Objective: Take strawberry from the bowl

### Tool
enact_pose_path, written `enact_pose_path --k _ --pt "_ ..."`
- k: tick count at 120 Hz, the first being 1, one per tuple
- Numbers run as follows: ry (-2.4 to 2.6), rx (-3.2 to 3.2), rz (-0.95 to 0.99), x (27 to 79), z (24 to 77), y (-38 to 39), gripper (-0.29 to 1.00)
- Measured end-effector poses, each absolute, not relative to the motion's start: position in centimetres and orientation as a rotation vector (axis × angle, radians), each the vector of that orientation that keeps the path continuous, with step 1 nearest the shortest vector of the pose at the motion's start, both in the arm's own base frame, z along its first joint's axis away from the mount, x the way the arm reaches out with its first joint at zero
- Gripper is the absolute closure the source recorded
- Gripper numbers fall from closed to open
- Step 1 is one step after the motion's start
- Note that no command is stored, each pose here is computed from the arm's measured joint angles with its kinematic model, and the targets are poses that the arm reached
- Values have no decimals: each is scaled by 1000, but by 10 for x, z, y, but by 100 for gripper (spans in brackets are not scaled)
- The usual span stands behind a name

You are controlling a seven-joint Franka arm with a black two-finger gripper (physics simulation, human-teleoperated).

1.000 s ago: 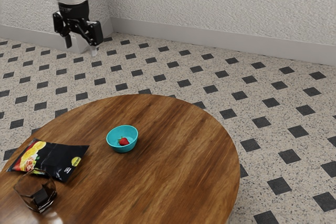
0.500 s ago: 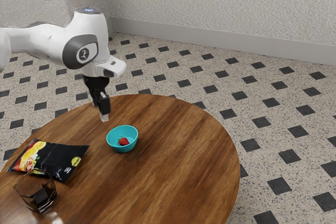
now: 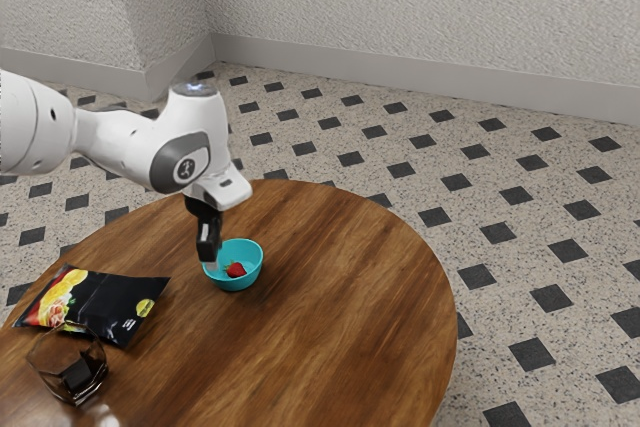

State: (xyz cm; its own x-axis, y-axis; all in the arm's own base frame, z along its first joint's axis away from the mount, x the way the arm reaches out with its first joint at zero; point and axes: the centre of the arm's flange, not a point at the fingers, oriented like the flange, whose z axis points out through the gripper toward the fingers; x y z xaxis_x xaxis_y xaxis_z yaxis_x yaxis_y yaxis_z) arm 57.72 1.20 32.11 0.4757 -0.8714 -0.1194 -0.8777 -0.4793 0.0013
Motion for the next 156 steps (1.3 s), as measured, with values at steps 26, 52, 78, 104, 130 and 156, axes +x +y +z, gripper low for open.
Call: enact_pose_path --k 26,52,78,104,130,156 --pt "1791 -2479 101 591 296 13 38" --pt "1954 -2344 56 603 283 3 39" --pt "2042 -2277 58 605 264 11 40" --pt "2112 -2216 31 612 256 8 44" --pt "2148 -2181 30 613 251 10 51" --pt "2156 -2136 -15 616 264 9 65"
